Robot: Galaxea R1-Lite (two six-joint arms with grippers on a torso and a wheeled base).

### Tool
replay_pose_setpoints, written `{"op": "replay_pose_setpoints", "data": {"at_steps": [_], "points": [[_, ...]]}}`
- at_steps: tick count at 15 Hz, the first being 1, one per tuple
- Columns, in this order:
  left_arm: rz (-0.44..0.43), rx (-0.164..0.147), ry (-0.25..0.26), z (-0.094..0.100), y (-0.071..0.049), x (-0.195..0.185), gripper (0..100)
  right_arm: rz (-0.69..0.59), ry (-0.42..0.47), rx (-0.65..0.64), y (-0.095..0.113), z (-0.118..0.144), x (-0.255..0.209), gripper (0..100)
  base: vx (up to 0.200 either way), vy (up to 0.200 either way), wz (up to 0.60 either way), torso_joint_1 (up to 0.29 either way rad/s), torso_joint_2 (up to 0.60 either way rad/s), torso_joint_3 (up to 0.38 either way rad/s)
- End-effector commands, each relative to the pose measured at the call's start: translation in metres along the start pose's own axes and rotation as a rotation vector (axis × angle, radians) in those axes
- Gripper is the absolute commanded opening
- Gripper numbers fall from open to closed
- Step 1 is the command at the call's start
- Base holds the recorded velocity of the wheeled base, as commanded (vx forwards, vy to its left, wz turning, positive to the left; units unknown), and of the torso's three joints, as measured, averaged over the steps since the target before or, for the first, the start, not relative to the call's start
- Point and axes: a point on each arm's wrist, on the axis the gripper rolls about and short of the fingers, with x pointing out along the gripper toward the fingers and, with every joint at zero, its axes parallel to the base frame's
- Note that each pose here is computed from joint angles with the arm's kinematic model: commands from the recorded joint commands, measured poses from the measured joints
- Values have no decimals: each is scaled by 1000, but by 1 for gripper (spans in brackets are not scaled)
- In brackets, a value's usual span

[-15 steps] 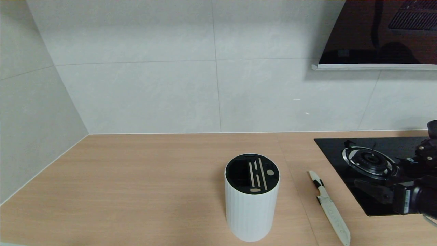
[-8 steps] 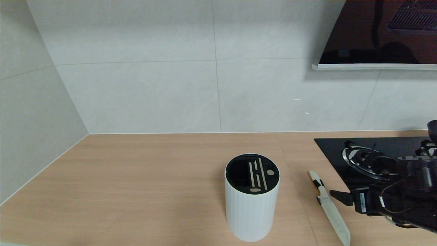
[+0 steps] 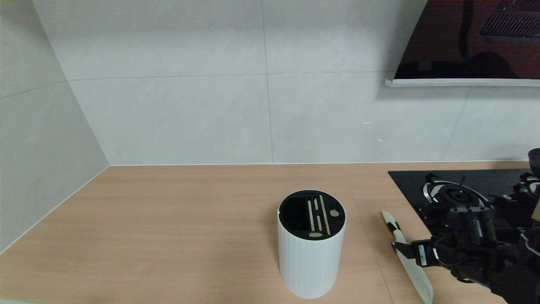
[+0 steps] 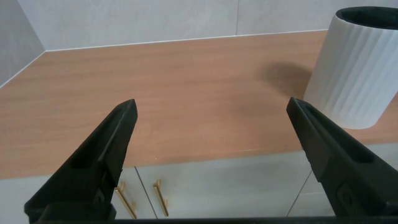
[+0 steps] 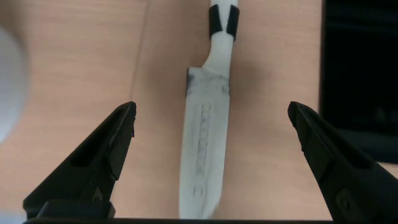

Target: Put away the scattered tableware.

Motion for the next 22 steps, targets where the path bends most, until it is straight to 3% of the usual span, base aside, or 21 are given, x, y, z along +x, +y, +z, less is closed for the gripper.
{"op": "replay_pose_setpoints", "data": {"at_steps": [1, 22], "points": [[-1, 0, 0, 0, 0, 0, 100, -19, 57, -21, 9, -22, 21, 100, 0, 0, 0, 0, 0, 0], [-1, 0, 0, 0, 0, 0, 100, -23, -7, 27, 17, -36, 42, 100, 0, 0, 0, 0, 0, 0]]}}
